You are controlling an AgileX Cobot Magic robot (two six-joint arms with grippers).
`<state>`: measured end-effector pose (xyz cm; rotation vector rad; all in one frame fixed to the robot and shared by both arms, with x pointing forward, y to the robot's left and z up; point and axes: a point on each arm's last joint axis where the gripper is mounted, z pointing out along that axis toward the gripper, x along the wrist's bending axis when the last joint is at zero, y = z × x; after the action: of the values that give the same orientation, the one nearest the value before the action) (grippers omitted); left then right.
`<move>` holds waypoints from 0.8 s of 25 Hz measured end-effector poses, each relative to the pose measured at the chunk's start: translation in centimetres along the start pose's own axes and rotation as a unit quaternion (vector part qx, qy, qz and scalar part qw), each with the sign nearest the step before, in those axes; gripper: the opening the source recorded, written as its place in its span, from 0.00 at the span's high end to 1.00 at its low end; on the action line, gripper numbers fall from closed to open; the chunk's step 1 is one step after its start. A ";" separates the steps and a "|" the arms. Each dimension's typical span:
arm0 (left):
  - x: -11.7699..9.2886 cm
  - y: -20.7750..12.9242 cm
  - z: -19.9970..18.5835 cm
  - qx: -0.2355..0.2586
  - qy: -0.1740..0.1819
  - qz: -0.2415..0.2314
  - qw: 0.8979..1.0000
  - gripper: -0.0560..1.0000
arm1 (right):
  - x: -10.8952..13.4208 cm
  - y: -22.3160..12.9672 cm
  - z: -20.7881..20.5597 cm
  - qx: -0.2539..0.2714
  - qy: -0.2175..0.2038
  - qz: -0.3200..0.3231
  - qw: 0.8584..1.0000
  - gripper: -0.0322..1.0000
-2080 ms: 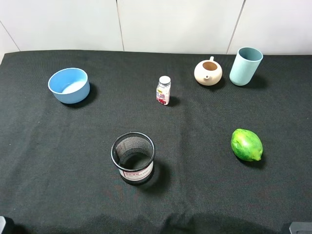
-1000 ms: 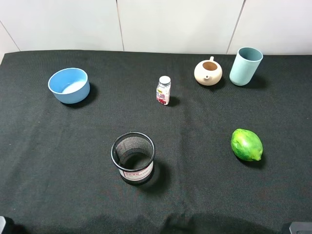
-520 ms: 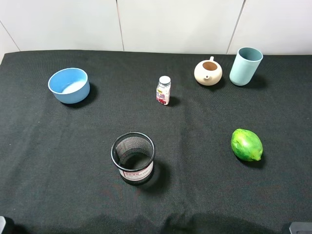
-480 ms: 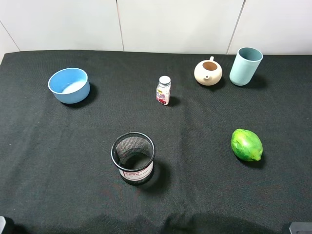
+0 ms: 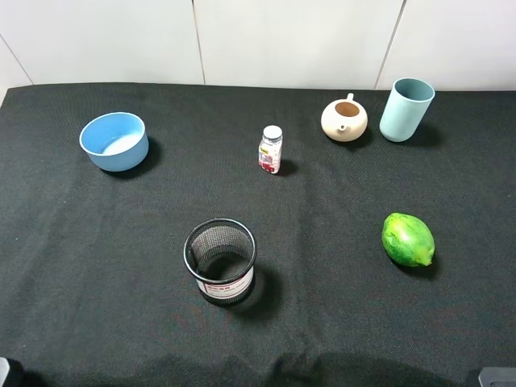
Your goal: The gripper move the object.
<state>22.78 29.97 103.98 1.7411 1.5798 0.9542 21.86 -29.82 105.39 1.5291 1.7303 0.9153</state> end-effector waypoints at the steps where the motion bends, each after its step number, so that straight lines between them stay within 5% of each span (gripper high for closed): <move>1: 0.0 0.0 0.0 0.000 0.000 0.000 1.000 0.01 | 0.0 0.0 0.0 0.000 0.000 0.000 1.000 0.30; 20: 0.0 0.0 0.0 0.000 0.000 0.000 1.000 0.01 | 0.0 0.0 0.0 0.000 0.000 0.012 1.000 0.30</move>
<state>22.78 29.97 103.98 1.7411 1.5798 0.9542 21.86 -29.82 105.39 1.5523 1.7158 0.9270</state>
